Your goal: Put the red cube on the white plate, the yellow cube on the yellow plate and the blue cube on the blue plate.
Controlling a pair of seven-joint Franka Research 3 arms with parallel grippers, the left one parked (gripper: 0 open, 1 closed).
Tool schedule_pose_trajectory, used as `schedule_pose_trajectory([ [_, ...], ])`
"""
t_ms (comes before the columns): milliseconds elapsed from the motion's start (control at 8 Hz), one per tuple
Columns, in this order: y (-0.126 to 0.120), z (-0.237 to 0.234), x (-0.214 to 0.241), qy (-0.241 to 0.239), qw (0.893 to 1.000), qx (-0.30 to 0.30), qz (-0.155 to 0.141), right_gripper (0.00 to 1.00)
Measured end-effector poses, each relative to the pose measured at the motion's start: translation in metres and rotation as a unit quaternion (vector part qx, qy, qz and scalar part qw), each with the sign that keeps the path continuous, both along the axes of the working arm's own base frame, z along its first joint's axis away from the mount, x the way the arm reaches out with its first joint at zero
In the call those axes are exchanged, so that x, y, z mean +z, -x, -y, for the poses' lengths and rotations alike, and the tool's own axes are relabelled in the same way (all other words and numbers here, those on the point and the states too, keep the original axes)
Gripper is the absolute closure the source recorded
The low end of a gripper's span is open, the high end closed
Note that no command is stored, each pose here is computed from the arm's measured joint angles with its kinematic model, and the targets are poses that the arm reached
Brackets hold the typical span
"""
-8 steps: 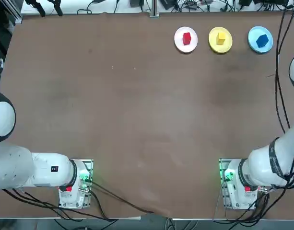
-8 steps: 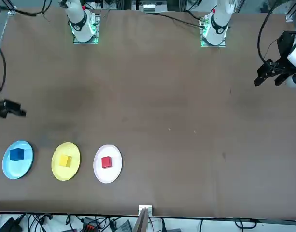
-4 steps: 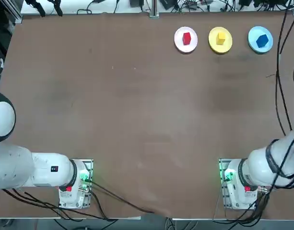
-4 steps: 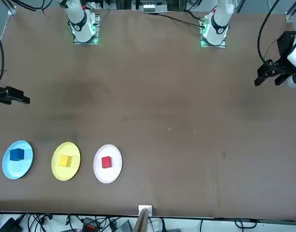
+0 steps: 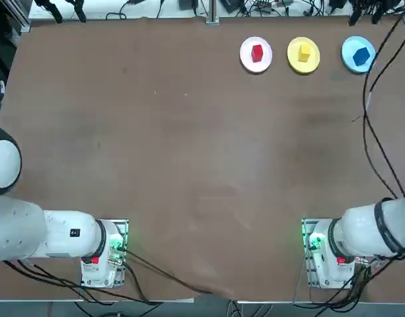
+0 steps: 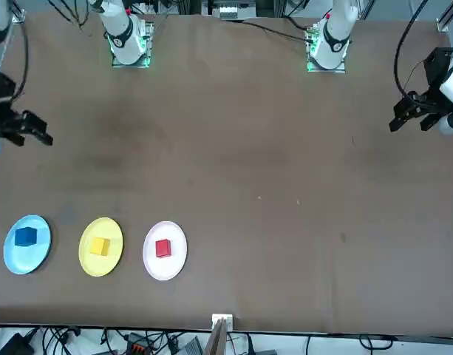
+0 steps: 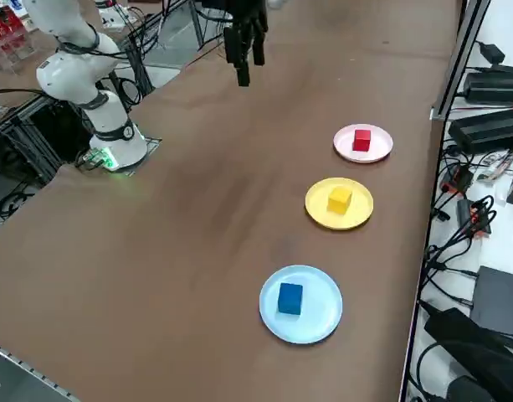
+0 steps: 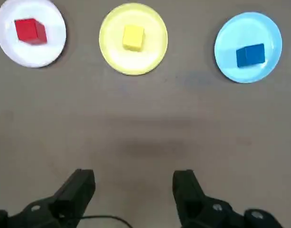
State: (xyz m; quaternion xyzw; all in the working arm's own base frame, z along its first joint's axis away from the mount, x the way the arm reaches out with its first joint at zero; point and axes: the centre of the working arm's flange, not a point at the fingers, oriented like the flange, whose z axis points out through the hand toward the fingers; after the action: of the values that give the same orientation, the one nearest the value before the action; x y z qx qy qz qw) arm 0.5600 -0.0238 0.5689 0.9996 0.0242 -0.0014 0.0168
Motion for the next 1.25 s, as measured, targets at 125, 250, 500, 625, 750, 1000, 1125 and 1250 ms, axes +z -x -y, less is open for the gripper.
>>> schedule_pose_trajectory([
  [125,0.006,-0.005,0.0,0.002,1.0,0.002,0.001,0.0],
  [250,0.006,-0.006,0.001,0.002,1.0,-0.008,0.003,0.0],
  [500,0.007,-0.006,0.001,0.002,0.999,-0.034,0.003,0.0],
  [625,0.007,-0.006,0.003,-0.004,0.999,-0.039,0.004,0.0],
  [750,0.007,-0.007,0.008,-0.015,0.999,-0.042,0.008,0.0],
  [1000,0.011,-0.008,0.015,-0.023,0.999,-0.044,-0.002,0.0],
  [1125,0.011,-0.008,0.015,-0.023,0.999,-0.045,-0.005,0.0],
  [1250,0.011,-0.008,0.015,-0.023,0.999,-0.046,-0.004,0.0],
])
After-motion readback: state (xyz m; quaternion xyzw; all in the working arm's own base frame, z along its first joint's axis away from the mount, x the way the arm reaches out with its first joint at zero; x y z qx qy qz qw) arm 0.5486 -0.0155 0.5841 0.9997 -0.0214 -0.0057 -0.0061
